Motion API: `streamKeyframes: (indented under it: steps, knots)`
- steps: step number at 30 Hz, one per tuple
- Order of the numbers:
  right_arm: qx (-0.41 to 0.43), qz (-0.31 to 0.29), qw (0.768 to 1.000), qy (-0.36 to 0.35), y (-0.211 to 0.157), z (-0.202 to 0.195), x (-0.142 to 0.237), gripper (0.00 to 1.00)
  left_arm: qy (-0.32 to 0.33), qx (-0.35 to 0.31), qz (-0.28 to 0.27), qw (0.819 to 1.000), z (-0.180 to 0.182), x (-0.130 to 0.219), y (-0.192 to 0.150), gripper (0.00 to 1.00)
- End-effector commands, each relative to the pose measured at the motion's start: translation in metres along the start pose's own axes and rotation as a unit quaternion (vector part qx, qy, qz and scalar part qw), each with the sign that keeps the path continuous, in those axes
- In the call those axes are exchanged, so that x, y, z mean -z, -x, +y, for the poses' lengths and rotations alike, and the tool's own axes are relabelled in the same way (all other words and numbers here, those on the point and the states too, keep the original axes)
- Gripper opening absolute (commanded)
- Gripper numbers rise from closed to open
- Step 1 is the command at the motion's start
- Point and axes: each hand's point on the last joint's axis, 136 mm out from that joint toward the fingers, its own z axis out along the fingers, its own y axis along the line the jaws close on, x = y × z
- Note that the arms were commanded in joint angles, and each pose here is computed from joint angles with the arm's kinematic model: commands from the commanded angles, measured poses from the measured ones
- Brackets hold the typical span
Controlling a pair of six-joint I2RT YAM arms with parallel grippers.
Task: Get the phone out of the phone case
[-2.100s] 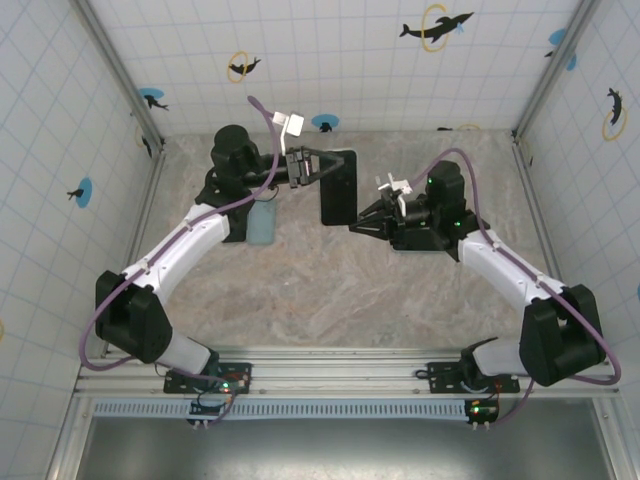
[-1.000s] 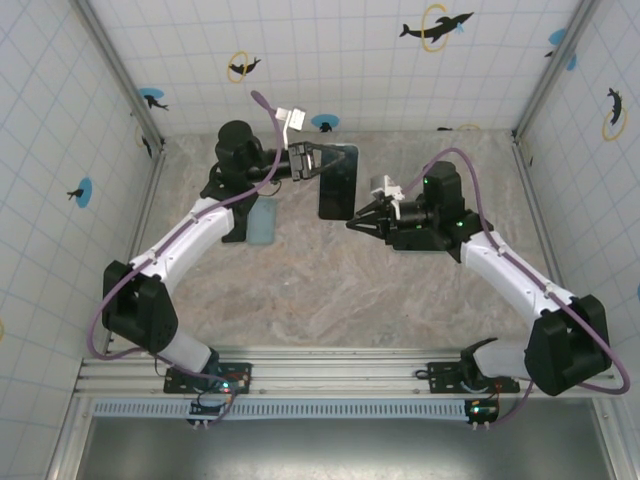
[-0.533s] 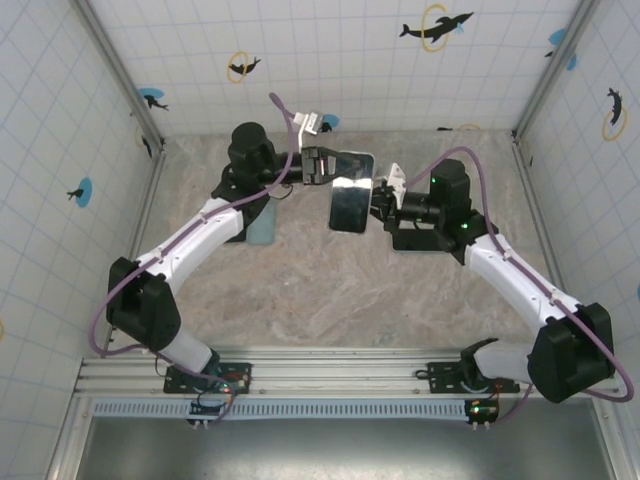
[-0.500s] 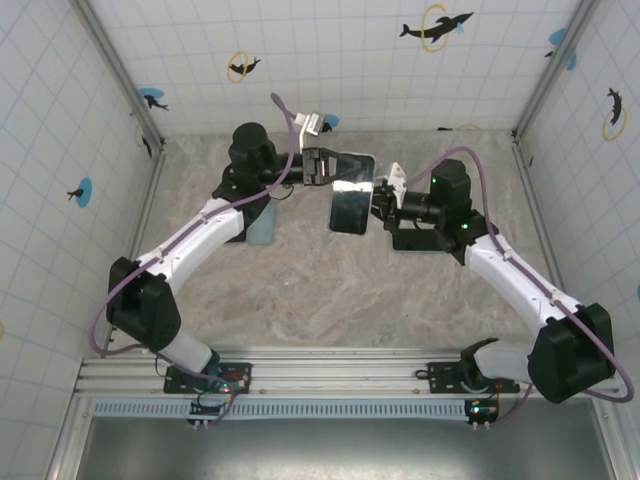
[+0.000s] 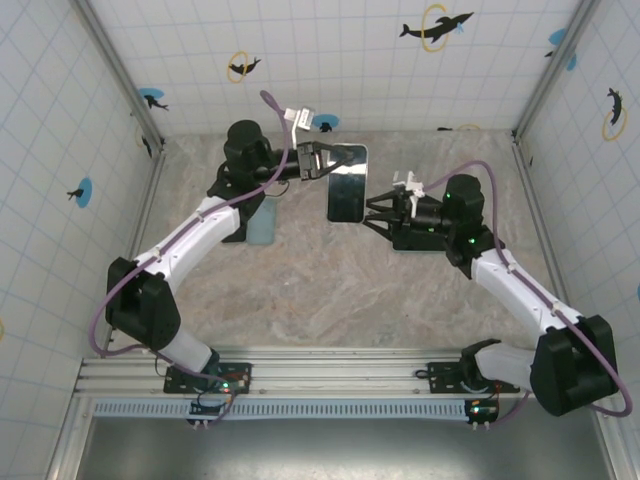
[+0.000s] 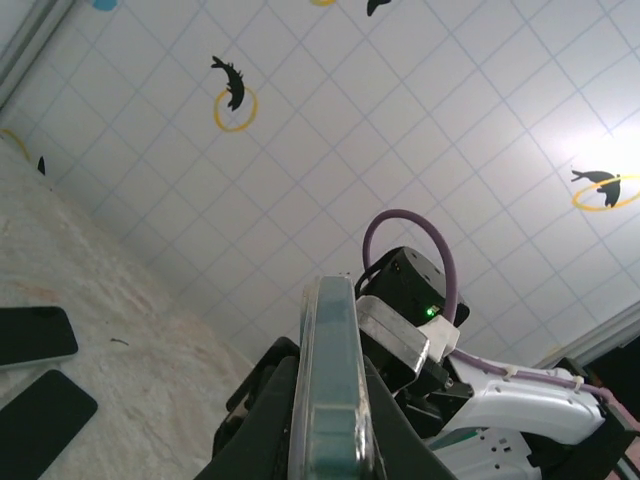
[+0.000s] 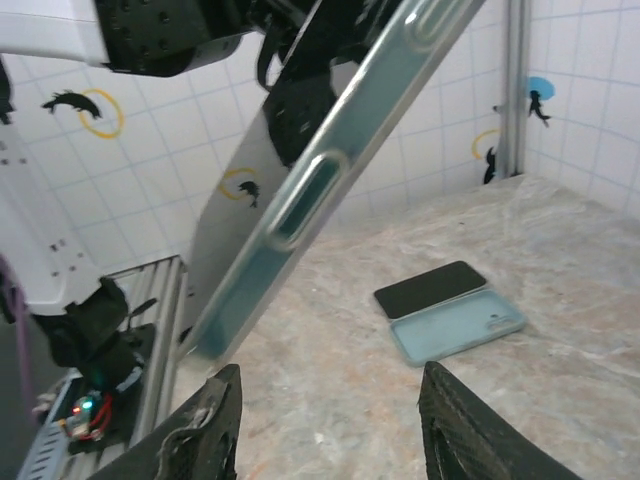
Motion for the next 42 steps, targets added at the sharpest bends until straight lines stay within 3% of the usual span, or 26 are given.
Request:
streamKeyframes:
  steps: [1,5,13,22,30,42]
  knots:
    - [0.008,-0.017,0.998,0.063,0.013,0.029,0.004,0.50,-0.029,-0.082,-0.020,0.996,-0.039,0.006,0.023,0.00]
    - [0.005,-0.023,0.998,0.065,0.019,0.025,0.000,0.48,-0.037,-0.079,-0.018,0.996,-0.041,0.005,0.023,0.00]
    - [0.001,-0.023,0.996,0.085,0.026,0.024,-0.008,0.33,-0.040,-0.073,-0.016,0.996,-0.043,0.006,0.023,0.00]
    - [0.000,-0.022,0.996,0.090,0.028,0.025,-0.013,0.27,-0.042,-0.065,-0.010,0.997,-0.041,0.005,0.020,0.00]
    - [0.004,-0.013,0.995,0.098,0.025,0.026,-0.016,0.16,-0.045,-0.055,-0.006,0.997,-0.043,0.005,0.019,0.00]
    - [0.081,0.010,0.996,0.037,0.029,0.008,-0.019,0.06,-0.064,-0.011,0.025,0.998,-0.051,-0.001,0.002,0.00]
